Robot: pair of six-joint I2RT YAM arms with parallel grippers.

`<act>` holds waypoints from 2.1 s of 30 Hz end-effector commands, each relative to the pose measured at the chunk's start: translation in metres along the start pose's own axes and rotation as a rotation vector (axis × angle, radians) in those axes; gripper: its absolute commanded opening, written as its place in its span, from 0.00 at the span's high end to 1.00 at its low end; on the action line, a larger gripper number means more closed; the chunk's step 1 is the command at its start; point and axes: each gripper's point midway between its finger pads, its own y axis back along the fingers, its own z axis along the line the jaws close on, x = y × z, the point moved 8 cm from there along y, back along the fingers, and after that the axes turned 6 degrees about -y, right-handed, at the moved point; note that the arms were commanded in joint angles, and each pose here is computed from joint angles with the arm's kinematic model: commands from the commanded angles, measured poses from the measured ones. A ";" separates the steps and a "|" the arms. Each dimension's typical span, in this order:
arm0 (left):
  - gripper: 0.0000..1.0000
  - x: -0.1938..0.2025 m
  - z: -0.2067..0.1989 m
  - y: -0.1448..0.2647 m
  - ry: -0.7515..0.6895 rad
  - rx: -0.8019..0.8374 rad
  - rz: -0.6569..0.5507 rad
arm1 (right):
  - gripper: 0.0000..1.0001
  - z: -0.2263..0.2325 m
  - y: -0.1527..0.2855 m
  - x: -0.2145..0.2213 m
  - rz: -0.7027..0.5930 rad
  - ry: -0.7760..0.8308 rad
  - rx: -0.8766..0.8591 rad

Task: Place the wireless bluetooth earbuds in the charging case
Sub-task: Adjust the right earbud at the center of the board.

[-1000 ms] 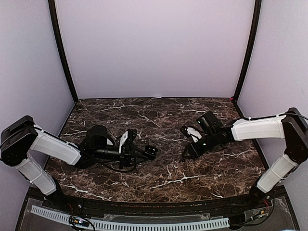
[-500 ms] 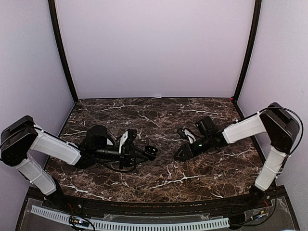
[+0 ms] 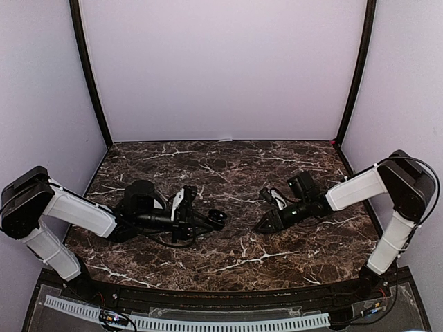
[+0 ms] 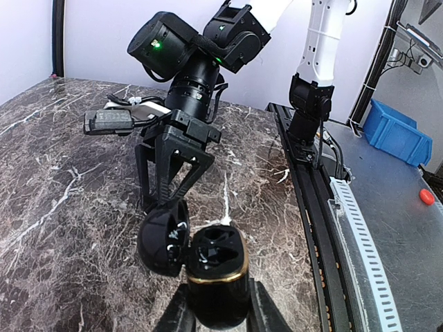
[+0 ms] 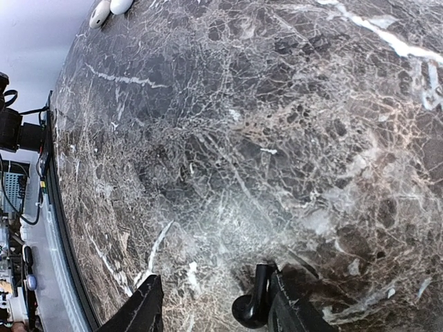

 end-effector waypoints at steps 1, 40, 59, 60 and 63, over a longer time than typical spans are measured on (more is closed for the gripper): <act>0.90 -0.007 -0.005 0.003 -0.030 0.018 -0.019 | 0.49 -0.001 0.006 0.003 -0.012 -0.002 0.009; 0.90 -0.006 -0.004 0.001 -0.022 0.026 -0.014 | 0.40 0.020 0.019 0.060 -0.356 0.320 0.295; 0.90 -0.007 -0.005 0.002 -0.023 0.026 -0.015 | 0.60 0.015 -0.004 0.047 -0.334 0.353 0.400; 0.90 -0.007 -0.005 0.002 -0.024 0.026 -0.016 | 0.61 0.015 -0.005 0.047 -0.333 0.357 0.401; 0.90 -0.007 -0.005 0.002 -0.024 0.025 -0.014 | 0.63 0.015 -0.009 0.044 -0.322 0.366 0.420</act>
